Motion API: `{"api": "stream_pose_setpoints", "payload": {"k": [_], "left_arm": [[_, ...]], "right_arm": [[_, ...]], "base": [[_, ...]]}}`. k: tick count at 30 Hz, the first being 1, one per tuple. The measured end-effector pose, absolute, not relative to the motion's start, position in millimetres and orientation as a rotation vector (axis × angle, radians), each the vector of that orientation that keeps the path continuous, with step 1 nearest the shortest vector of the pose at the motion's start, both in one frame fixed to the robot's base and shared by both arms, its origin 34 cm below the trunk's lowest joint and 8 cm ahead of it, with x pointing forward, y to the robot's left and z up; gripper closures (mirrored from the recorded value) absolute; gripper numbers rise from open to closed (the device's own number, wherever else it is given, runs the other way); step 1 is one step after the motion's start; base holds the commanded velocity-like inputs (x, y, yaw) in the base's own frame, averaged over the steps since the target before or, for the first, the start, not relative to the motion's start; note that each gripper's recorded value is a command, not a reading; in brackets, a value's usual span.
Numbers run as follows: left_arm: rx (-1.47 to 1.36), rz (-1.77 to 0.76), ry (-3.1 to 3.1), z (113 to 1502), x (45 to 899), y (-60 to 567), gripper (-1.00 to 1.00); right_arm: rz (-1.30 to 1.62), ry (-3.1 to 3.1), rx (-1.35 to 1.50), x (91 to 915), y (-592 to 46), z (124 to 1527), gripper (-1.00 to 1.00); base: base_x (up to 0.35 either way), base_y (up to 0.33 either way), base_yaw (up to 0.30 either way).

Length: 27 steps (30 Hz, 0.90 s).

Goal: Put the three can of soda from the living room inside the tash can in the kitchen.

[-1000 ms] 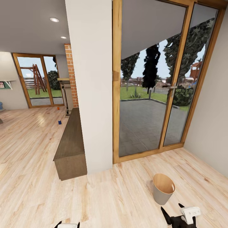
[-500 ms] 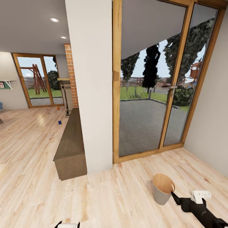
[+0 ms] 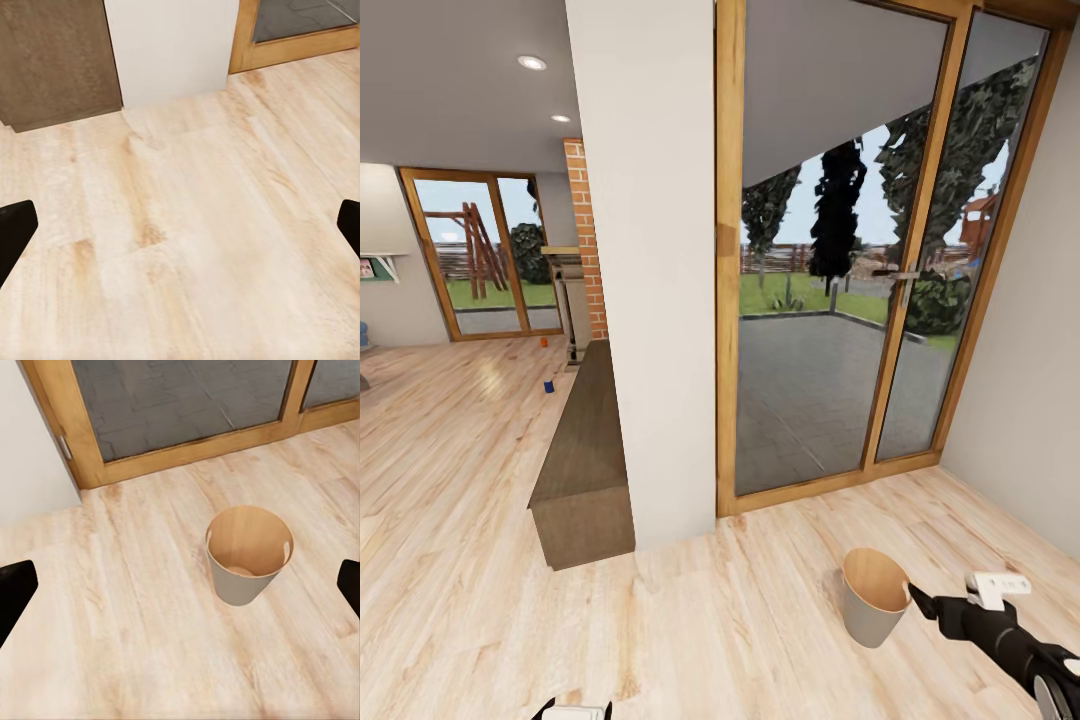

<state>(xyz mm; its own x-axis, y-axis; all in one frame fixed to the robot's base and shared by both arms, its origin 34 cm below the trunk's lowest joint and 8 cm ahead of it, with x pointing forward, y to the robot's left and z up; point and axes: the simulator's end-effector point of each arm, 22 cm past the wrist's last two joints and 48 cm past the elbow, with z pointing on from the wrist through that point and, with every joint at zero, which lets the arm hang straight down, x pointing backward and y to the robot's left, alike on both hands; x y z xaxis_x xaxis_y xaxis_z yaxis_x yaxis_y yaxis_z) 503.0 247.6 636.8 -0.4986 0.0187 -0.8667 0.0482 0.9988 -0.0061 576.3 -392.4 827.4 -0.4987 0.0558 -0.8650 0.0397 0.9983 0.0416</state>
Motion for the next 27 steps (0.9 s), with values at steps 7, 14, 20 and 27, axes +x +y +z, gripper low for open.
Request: {"api": "stream_pose_setpoints", "payload": {"k": [7, 14, 20, 27], "left_arm": [[0.045, -0.035, 2.093, 637, 503, 248, -1.00], [0.044, -0.035, 2.093, 637, 503, 248, -1.00], [0.042, -0.036, 2.092, 637, 503, 248, -1.00], [0.044, -0.035, 2.092, 637, 503, 248, -1.00]], "right_arm": [[0.020, 2.102, 0.076, 582, -393, 832, -1.00], [-0.050, 2.129, 0.058, 585, -404, 833, -1.00], [-0.064, 2.136, 0.056, 586, -406, 833, -1.00], [-0.070, 2.139, 0.055, 585, -407, 833, -1.00]], "base": [[0.000, 0.000, 0.000], [0.000, 0.000, 0.000], [0.000, 0.000, 0.000], [0.000, 0.000, 0.000]]}}
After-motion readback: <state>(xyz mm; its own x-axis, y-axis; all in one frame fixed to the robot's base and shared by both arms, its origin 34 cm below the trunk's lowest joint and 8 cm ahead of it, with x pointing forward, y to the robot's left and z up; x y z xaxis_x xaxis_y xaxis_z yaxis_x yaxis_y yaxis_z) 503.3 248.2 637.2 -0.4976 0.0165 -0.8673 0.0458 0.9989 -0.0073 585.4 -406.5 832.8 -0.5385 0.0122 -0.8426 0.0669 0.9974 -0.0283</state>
